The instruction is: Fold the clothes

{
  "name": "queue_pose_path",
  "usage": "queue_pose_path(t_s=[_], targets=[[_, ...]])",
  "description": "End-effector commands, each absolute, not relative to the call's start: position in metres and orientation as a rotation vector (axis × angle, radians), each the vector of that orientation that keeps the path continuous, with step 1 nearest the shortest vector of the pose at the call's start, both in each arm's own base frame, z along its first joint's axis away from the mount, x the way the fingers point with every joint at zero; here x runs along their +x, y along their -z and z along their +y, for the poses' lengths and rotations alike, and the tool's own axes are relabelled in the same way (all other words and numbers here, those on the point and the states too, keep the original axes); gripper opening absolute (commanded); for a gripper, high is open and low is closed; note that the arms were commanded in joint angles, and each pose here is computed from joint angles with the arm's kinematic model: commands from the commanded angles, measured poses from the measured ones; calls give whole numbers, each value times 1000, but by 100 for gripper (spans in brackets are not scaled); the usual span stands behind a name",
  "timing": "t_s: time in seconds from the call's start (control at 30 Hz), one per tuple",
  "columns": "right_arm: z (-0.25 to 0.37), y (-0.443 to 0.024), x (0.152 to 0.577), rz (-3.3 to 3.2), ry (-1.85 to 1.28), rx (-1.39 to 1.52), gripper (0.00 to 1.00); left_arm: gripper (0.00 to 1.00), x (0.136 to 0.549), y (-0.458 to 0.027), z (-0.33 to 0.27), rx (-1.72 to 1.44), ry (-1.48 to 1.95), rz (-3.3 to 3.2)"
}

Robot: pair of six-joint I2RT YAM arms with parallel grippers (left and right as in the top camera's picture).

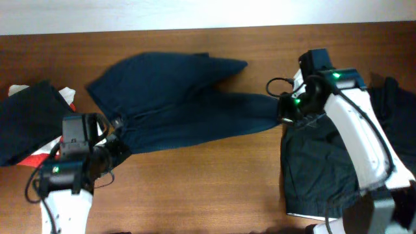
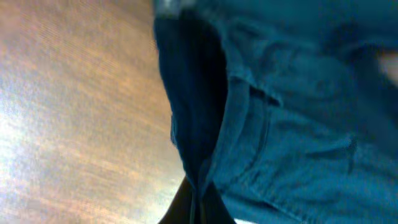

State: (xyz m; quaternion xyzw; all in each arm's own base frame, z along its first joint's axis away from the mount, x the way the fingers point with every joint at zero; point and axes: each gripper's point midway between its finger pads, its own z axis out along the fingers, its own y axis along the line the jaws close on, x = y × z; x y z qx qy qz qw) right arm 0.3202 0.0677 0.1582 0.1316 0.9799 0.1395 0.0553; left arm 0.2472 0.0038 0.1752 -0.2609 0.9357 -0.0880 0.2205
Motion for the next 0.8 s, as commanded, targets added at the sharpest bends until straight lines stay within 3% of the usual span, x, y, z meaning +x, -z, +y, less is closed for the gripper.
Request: queue_pose_path(t_s=[0.0, 0.2, 0.4, 0.77], targets=[[21, -199, 324, 2811, -163, 463, 4, 1, 231, -210, 23, -697, 114, 2513], [16, -273, 325, 2610, -160, 397, 4, 0, 204, -262, 20, -671, 121, 2459], [25, -316, 361, 2432, -196, 209, 4, 0, 214, -290, 27, -667, 102, 2372], [88, -235, 449, 2501, -376, -127, 4, 1, 276, -227, 50, -888, -55, 2535]])
